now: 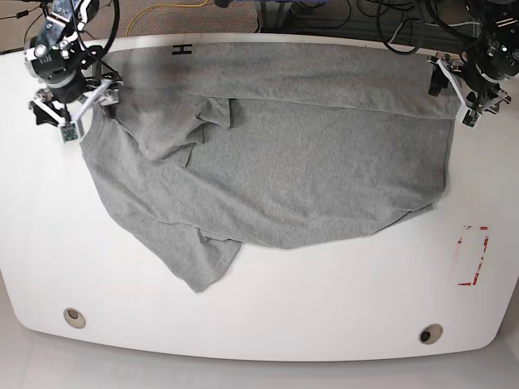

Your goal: Layout the t-shirt on the table in an organized manner, then fold the t-shirt properly

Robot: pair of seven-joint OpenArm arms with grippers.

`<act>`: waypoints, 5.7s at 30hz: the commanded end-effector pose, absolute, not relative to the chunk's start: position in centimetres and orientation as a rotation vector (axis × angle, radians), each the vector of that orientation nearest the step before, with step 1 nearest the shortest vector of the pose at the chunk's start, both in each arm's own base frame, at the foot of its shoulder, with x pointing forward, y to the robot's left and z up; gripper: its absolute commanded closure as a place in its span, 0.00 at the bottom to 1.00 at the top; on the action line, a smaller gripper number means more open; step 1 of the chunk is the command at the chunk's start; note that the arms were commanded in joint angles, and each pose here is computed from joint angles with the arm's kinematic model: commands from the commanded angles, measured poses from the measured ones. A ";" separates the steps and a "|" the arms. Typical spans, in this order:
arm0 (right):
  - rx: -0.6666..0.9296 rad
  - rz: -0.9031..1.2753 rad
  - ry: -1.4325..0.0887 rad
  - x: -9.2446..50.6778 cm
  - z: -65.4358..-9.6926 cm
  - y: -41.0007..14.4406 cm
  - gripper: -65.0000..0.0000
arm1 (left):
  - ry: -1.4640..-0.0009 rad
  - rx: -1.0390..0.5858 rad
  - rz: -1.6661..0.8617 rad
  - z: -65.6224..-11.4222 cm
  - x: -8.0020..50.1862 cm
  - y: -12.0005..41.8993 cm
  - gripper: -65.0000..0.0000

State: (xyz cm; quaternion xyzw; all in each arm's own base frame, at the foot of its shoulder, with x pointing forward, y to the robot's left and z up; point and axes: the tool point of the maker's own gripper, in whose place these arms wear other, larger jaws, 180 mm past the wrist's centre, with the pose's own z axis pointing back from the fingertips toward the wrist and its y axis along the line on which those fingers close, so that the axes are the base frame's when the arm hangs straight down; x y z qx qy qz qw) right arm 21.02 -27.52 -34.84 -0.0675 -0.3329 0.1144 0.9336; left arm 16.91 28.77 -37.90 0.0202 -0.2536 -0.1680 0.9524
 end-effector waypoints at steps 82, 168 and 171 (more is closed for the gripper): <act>0.165 0.342 -0.753 31.6 -35.6 -15.8 0.64 | -0.563 0.078 -0.361 -36.1 19.3 29.0 0.32; 0.213 0.608 -0.828 33.8 -32.9 -10.0 0.92 | -0.509 0.045 -0.320 -38.1 18.2 29.5 0.32; 0.212 0.612 -0.825 33.7 -33.0 -10.0 0.89 | -0.509 0.045 -0.320 -38.1 18.2 29.5 0.32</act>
